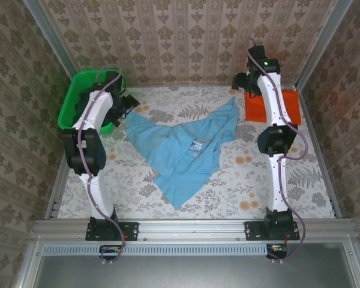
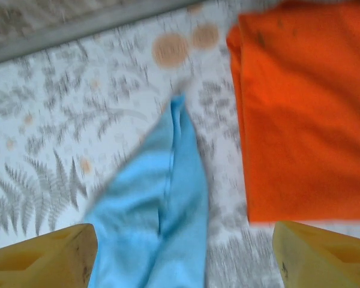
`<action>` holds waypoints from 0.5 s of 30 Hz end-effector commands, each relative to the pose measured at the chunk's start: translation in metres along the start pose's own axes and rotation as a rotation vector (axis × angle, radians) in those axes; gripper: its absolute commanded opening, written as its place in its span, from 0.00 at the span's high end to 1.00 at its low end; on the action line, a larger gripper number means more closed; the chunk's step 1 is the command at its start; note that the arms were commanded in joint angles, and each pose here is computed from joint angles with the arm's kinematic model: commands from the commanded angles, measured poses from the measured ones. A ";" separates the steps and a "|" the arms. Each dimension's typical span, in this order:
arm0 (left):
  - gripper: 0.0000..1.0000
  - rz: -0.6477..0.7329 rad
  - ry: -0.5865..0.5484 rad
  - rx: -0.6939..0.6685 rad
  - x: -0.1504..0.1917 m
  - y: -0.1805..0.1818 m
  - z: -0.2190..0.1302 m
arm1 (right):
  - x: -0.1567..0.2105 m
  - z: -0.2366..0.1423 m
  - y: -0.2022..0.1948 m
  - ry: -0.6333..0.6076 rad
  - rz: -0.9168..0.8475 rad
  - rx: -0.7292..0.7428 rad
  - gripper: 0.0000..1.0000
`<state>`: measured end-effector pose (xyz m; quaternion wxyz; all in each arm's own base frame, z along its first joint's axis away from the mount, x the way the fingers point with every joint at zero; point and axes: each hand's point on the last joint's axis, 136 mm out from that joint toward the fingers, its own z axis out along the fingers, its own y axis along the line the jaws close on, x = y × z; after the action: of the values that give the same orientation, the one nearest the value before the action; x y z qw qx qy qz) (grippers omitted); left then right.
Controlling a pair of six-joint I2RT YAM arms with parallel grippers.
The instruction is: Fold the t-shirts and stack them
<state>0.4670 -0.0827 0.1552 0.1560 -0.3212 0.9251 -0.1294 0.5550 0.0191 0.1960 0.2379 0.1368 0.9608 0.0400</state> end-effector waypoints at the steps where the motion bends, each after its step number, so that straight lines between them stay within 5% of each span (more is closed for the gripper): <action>1: 0.09 0.207 -0.043 0.070 0.027 -0.026 -0.068 | 0.008 -0.104 -0.007 -0.055 -0.009 -0.025 0.21; 9: 0.21 0.603 0.177 0.093 0.152 0.003 -0.047 | 0.038 -0.171 -0.046 -0.024 0.054 -0.077 0.21; 15: 0.28 0.897 0.338 0.094 0.238 0.036 -0.026 | 0.125 -0.193 -0.052 0.048 0.150 -0.244 0.20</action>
<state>0.2835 -0.1866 0.1206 0.0635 0.0494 0.9890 -0.1238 0.3667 -0.0313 0.3191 0.2457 0.1980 0.9426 0.1093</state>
